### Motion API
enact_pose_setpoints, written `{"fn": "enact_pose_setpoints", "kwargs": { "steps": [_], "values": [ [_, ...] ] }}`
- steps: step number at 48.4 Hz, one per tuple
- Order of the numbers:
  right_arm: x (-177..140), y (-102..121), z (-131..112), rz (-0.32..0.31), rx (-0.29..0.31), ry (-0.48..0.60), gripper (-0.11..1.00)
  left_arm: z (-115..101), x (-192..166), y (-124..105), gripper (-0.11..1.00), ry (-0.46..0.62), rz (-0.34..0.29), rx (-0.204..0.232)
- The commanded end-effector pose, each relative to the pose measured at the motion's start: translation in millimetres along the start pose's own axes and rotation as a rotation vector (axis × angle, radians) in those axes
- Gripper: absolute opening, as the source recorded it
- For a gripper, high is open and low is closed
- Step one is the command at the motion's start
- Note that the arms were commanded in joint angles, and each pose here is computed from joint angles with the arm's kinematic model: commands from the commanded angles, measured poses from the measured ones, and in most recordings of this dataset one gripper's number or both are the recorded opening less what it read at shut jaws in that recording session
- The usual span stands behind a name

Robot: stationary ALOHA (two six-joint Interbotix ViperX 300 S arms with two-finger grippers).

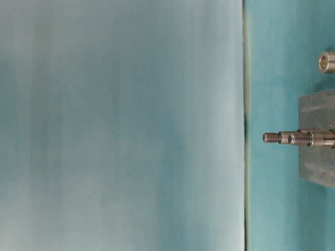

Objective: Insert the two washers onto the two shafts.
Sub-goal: 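Move the right gripper over the lower silver washer beside the plate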

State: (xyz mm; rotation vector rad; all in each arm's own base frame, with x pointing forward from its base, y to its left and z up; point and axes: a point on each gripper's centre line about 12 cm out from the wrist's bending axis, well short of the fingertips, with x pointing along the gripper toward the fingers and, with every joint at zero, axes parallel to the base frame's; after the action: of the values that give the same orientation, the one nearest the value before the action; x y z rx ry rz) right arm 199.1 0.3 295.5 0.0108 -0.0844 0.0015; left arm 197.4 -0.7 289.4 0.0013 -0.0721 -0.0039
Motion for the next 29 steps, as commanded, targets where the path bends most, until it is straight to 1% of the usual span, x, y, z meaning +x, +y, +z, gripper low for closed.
{"fn": "enact_pose_setpoints", "kwargs": {
  "steps": [1,4,7,14,20,24,29],
  "values": [
    [1.7,-2.2,12.3,-0.012,0.008,-0.034,0.01,6.8,6.9,-5.2,0.0,0.017,-0.026,0.001],
    [3.2,-6.0,13.5,-0.036,0.066,0.003,0.01,4.5,9.1,-5.5,0.0,0.058,-0.028,0.002],
    [4.3,-10.6,10.1,-0.063,0.104,0.083,0.01,5.3,10.1,-4.9,0.0,0.089,-0.024,0.007],
    [8.8,-19.2,0.1,-0.108,0.122,0.359,0.01,5.6,8.1,-3.4,0.0,0.146,-0.018,0.008],
    [17.6,-29.0,-11.6,-0.151,0.143,0.581,0.02,4.7,3.4,-3.3,0.0,0.173,-0.017,0.006],
    [32.8,-33.7,-22.1,-0.162,0.153,0.698,0.01,2.6,2.1,-3.2,0.0,0.199,-0.017,0.005],
    [53.3,-38.1,-39.3,-0.165,0.152,0.81,0.01,-0.4,1.7,-3.2,0.0,0.232,-0.016,0.005]
  ]
}}
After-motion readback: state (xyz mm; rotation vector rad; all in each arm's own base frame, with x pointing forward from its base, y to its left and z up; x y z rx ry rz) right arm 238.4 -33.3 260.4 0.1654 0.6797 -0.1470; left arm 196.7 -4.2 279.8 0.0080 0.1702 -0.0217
